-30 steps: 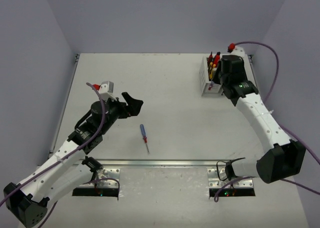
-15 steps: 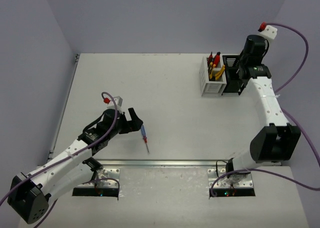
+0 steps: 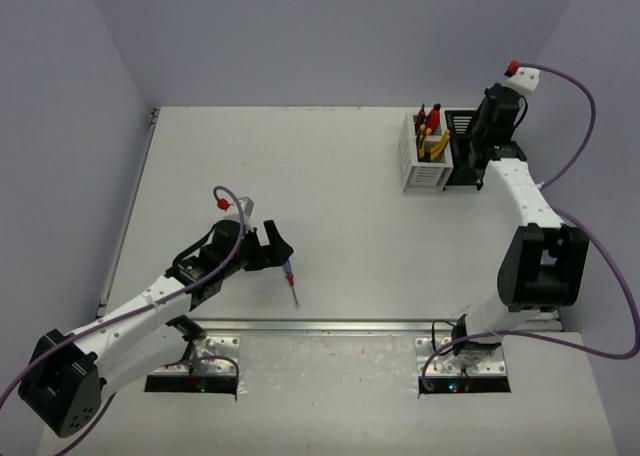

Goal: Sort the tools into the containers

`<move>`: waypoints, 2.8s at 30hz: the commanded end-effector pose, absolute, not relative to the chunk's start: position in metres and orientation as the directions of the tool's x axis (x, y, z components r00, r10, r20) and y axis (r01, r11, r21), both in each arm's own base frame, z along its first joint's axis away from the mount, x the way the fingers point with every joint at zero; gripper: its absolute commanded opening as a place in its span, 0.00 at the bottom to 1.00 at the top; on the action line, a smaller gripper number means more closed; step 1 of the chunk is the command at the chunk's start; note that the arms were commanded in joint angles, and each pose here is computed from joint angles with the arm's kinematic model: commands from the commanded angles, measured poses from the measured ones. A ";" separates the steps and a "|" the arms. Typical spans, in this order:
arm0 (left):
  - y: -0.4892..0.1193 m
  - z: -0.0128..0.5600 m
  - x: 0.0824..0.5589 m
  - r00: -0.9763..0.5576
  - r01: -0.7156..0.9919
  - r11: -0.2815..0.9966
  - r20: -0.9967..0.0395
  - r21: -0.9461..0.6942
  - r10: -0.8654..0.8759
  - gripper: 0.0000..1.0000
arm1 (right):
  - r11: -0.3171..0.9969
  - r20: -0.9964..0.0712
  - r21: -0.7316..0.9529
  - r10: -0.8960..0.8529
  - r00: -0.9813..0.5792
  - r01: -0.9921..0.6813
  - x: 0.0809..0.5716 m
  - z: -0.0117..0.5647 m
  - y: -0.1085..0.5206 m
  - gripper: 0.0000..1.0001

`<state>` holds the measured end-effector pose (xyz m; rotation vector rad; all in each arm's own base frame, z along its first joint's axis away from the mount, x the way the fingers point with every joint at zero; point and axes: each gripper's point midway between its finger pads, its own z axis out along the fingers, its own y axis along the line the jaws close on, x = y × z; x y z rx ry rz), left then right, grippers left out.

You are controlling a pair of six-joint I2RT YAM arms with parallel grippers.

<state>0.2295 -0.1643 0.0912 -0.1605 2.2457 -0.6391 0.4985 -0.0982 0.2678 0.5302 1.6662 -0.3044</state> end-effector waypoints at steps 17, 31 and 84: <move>-0.171 0.090 0.234 -0.679 0.086 0.850 -0.655 -0.519 -0.332 1.00 | 0.885 -0.991 0.110 0.132 -0.019 0.453 0.488 0.288 -0.092 0.55; -0.168 0.047 0.228 -0.731 -0.066 0.902 -0.594 -0.428 -0.335 1.00 | 0.919 -0.967 0.204 0.244 -0.079 0.338 0.459 0.321 -0.055 0.92; -0.295 0.176 0.211 -0.393 0.569 0.631 -0.848 -0.528 -0.355 0.00 | 0.501 -0.466 0.803 0.192 -0.864 -0.322 0.241 0.145 0.324 0.32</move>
